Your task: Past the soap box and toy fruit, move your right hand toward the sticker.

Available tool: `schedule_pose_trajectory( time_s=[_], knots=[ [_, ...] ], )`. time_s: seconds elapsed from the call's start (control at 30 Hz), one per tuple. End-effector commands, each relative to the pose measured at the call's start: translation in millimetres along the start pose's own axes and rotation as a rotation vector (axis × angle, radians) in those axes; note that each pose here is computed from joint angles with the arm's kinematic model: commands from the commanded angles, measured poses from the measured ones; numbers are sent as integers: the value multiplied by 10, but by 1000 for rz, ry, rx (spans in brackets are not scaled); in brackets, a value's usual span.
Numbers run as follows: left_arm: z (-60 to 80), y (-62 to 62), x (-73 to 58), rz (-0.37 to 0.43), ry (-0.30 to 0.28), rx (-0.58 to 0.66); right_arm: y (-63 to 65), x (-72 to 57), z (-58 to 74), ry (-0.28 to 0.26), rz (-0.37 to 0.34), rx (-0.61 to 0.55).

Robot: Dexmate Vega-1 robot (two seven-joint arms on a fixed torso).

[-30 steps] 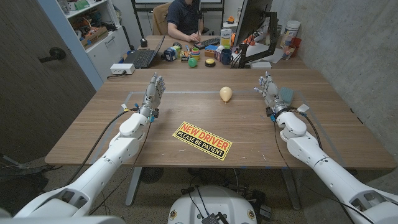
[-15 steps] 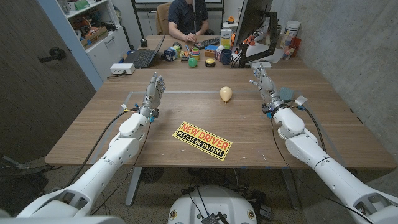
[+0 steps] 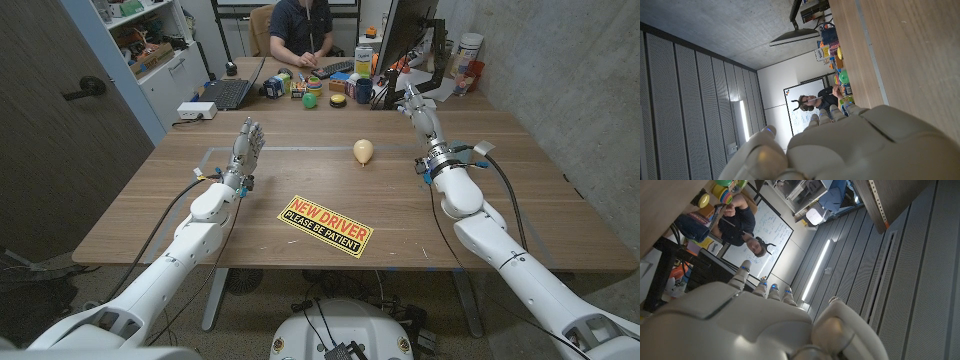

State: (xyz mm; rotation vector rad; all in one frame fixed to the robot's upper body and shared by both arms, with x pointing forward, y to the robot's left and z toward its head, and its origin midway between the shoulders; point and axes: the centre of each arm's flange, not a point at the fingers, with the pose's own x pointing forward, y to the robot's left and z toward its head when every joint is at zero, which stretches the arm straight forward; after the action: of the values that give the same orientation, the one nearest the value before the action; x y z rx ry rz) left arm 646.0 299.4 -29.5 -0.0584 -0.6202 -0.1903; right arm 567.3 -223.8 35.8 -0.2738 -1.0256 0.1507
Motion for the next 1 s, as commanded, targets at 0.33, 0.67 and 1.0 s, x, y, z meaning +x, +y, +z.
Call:
schedule_pose_trajectory(
  time_s=[0.33,0.67,1.0],
  knots=[
    [-7,47,-9,5,3,-3,148,-38,521,-274,-107,-251],
    [-16,44,18,2,4,-6,221,-93,686,-372,-89,-406],
    [-26,51,17,7,6,-4,304,-207,874,-486,-94,-560]
  ],
)
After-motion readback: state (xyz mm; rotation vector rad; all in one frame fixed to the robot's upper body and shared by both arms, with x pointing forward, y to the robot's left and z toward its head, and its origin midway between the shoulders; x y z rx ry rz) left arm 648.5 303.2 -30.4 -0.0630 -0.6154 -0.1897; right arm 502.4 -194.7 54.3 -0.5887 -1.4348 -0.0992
